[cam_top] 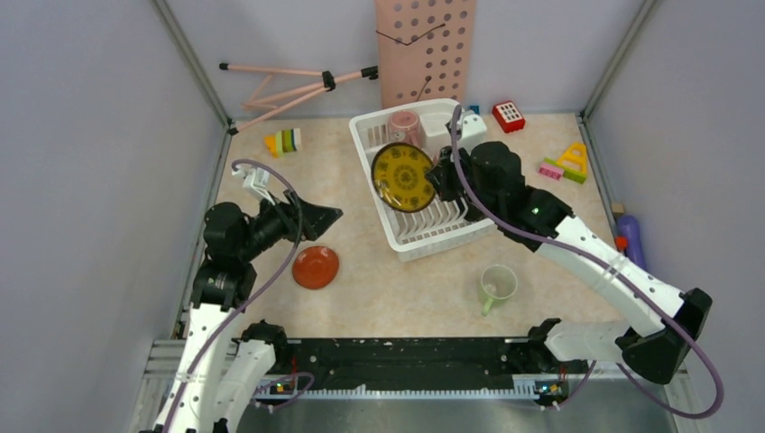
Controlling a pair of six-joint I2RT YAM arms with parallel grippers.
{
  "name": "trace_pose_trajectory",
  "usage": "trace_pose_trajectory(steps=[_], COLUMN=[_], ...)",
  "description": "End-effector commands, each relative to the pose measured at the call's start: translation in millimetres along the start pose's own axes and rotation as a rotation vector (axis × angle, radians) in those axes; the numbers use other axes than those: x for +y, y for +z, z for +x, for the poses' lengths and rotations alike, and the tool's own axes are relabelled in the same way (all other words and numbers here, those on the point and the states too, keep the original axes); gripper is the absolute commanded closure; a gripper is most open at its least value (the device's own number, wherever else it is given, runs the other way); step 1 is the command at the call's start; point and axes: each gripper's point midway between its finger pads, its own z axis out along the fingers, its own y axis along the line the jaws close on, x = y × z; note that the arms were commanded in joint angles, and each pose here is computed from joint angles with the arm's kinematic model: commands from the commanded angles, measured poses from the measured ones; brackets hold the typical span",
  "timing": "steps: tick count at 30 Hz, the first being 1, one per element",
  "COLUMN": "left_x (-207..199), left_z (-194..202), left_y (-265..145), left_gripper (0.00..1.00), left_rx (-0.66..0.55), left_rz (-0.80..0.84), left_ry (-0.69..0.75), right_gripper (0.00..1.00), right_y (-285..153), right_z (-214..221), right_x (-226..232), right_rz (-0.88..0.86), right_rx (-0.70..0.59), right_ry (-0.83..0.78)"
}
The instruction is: Load the mixed dishes into the dish rack
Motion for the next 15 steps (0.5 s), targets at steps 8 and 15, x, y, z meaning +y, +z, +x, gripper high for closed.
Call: trace_pose_trajectory(steps=[8, 15], left_x=[59.3, 96.6], left_z=[-4.1, -1.3], left_y=[-3.4, -10.3], left_gripper=[0.02, 0.02], left_rx=[-0.028, -0.087], left_rz=[-0.323, -0.503], left_ry=[-0.018, -0.096], right_gripper=[1.0, 1.0], right_y=[-37.0, -26.8], right_z=[-21.1, -9.7], right_x=[-98.5, -102.8], right_rz=[0.549, 0.57], right_rx=[-0.001, 0.047], right_ry=[-0.229, -0.257])
